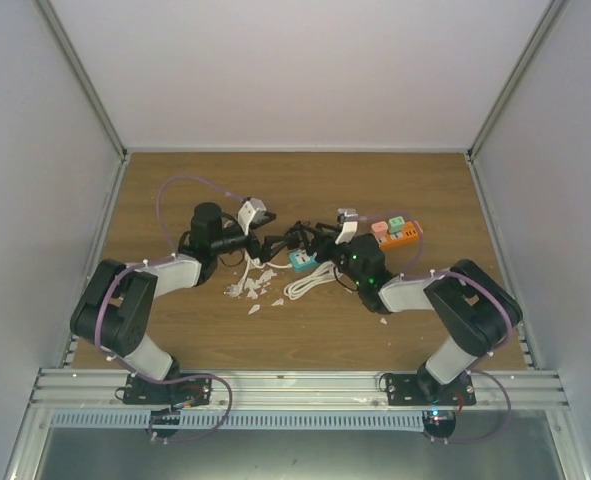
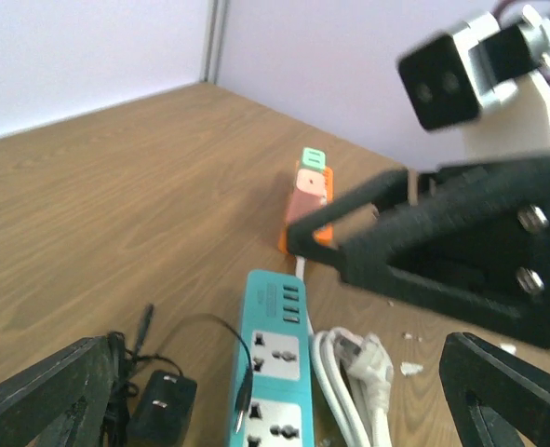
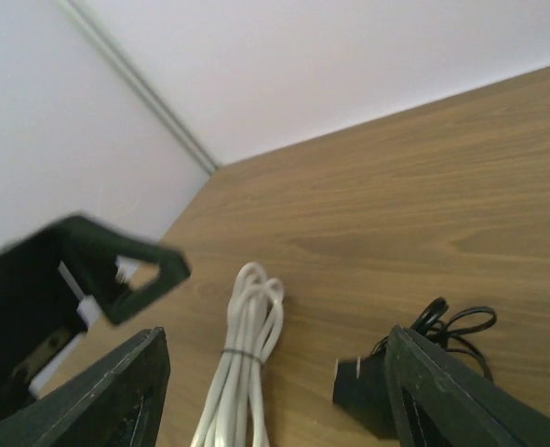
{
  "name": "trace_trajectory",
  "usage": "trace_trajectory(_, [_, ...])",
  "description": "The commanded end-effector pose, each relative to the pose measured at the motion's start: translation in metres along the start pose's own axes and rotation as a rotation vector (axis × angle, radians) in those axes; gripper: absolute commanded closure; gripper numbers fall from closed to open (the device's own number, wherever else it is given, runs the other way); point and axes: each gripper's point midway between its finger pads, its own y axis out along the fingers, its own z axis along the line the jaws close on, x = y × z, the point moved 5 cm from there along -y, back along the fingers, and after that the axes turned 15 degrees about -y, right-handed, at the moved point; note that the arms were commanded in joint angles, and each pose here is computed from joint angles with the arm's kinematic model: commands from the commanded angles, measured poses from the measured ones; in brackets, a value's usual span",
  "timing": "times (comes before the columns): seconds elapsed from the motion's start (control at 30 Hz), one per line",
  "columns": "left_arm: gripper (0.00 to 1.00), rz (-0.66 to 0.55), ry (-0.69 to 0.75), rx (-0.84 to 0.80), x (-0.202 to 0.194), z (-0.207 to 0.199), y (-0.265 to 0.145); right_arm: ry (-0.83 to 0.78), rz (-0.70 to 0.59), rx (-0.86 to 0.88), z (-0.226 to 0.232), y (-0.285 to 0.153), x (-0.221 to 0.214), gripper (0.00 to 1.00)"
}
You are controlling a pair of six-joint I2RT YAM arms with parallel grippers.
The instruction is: Insert the plug
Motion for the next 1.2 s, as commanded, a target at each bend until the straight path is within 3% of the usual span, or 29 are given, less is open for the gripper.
trace_trajectory(0.0, [0.01, -0.068, -0.041, 0.028, 0.034, -0.004, 0.000, -0.113, 0.002, 0.119, 0.015, -0.011, 0.002, 0.35])
trace_trajectory(0.1, [0.01, -0.078, -0.089, 0.144, 0.040, 0.008, -0.002, -0.139, 0.011, 0.071, 0.009, -0.018, 0.003, 0.32])
trace_trajectory(0.2, [0.01, -0.037, -0.148, 0.244, 0.039, 0.023, 0.003, -0.147, 0.027, -0.087, -0.009, -0.031, 0.006, 0.27])
trace_trajectory(0.27, [0.01, 0.022, -0.216, 0.288, 0.033, 0.035, 0.009, -0.125, 0.033, -0.175, -0.019, -0.047, 0.007, 0.17])
trace_trajectory(0.33, [0.01, 0.047, -0.265, 0.309, 0.030, 0.041, 0.014, -0.072, 0.008, -0.254, -0.027, -0.070, 0.012, 0.02])
trace_trajectory(0.53, [0.01, 0.061, -0.324, 0.242, 0.022, 0.037, 0.019, -0.051, 0.023, -0.377, -0.037, -0.117, 0.030, 0.01])
trace_trajectory(0.67, [0.01, 0.196, -0.184, 0.098, 0.000, 0.017, 0.042, -0.065, 0.018, -0.384, -0.033, -0.142, 0.042, 0.00])
trace_trajectory(0.93, [0.08, 0.311, -0.199, 0.352, -0.035, 0.054, 0.071, -0.180, -0.011, -0.354, -0.025, -0.172, 0.057, 0.00])
trace_trajectory(1.17, [0.10, 0.357, -0.191, 0.421, -0.051, 0.069, 0.083, -0.252, 0.008, -0.365, -0.026, -0.176, 0.058, 0.00])
